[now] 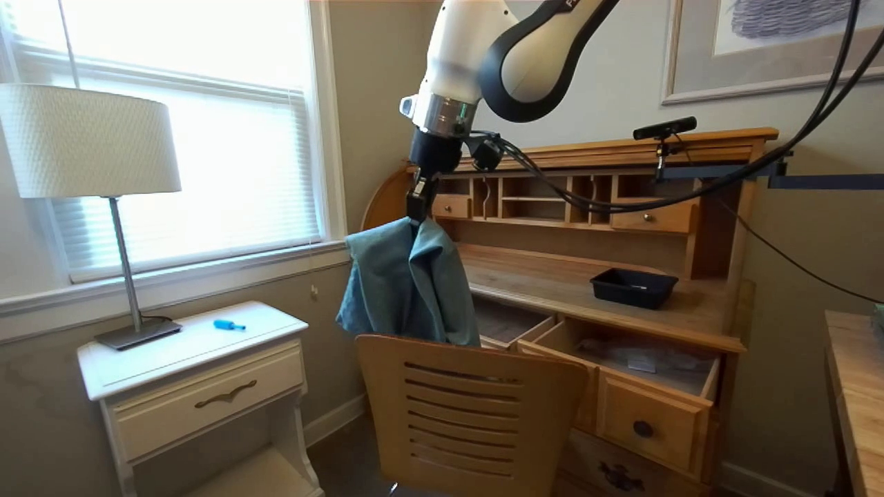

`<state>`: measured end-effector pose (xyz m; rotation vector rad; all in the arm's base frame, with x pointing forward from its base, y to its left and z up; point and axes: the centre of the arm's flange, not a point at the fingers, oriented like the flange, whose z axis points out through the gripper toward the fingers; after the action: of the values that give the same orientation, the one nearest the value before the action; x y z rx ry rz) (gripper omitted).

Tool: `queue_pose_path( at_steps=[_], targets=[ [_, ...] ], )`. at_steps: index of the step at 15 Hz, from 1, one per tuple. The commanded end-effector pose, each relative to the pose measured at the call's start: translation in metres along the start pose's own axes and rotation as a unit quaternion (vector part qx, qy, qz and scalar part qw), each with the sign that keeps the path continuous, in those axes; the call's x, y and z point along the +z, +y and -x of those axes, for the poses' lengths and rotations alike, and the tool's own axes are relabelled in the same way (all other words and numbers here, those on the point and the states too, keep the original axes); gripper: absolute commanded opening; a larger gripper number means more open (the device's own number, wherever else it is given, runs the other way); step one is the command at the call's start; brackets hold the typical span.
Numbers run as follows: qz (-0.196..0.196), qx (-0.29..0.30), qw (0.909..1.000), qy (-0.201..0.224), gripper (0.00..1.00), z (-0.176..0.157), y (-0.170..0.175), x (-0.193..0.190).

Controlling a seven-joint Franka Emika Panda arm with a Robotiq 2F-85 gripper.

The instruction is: Pick up the blue cloth and put it on the chair

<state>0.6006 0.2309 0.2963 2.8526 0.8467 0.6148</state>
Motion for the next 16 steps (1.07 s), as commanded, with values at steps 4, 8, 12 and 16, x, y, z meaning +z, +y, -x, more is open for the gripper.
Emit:
queue_pose_path(
  at_steps=[4, 8, 12, 16],
  targets=[
    [-0.039, -0.075, 0.9962, 0.021, 0.04, -0.013, -0.048, -0.011],
    [-0.047, -0.090, 0.9945, 0.025, 0.04, -0.015, -0.051, -0.013],
    [-0.046, -0.090, 0.9946, 0.025, 0.01, -0.015, -0.049, -0.013],
    [-0.065, -0.090, 0.9937, 0.015, 0.01, -0.012, -0.055, 0.020]
  ],
)
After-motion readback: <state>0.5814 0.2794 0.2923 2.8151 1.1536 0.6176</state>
